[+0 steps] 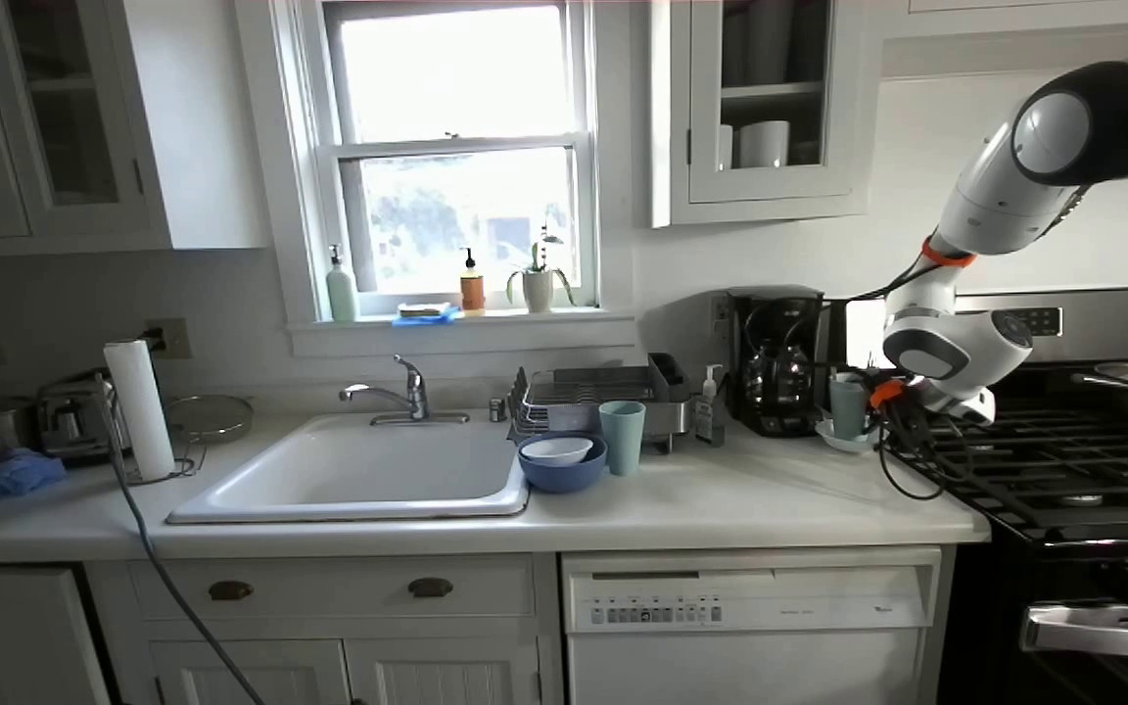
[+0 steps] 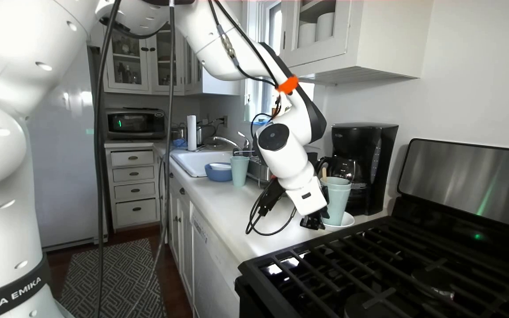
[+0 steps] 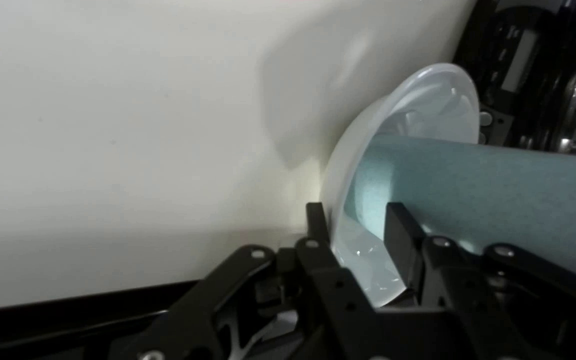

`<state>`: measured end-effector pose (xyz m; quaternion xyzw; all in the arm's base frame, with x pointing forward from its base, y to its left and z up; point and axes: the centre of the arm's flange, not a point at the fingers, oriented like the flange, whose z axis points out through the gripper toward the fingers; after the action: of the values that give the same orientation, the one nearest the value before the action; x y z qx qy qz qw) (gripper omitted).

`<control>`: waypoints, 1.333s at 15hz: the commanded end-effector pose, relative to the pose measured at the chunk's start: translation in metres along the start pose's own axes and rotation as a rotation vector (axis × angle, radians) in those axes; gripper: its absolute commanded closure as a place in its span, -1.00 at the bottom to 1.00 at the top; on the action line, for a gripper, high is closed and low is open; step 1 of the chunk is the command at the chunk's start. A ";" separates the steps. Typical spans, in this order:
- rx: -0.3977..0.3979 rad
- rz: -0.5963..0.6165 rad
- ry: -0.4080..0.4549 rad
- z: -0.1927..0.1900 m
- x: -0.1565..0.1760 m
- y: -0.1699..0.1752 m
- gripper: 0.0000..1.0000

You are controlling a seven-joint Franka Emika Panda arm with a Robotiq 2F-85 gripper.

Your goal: Move the white bowl to the right.

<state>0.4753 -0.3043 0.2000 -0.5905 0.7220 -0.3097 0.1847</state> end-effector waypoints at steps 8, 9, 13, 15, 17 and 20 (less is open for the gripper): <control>-0.007 0.001 -0.022 -0.035 0.001 0.018 0.07; -0.008 0.000 -0.023 -0.038 0.001 0.020 0.08; 0.008 -0.035 -0.030 -0.066 0.006 0.027 0.24; 0.020 -0.087 -0.048 -0.087 0.011 0.030 0.03; 0.018 -0.221 -0.070 -0.116 0.018 0.035 -0.37; -0.005 -0.399 -0.049 -0.164 0.030 0.043 -0.79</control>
<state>0.3853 -0.2972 0.2493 -0.6847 0.6412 -0.3109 0.1533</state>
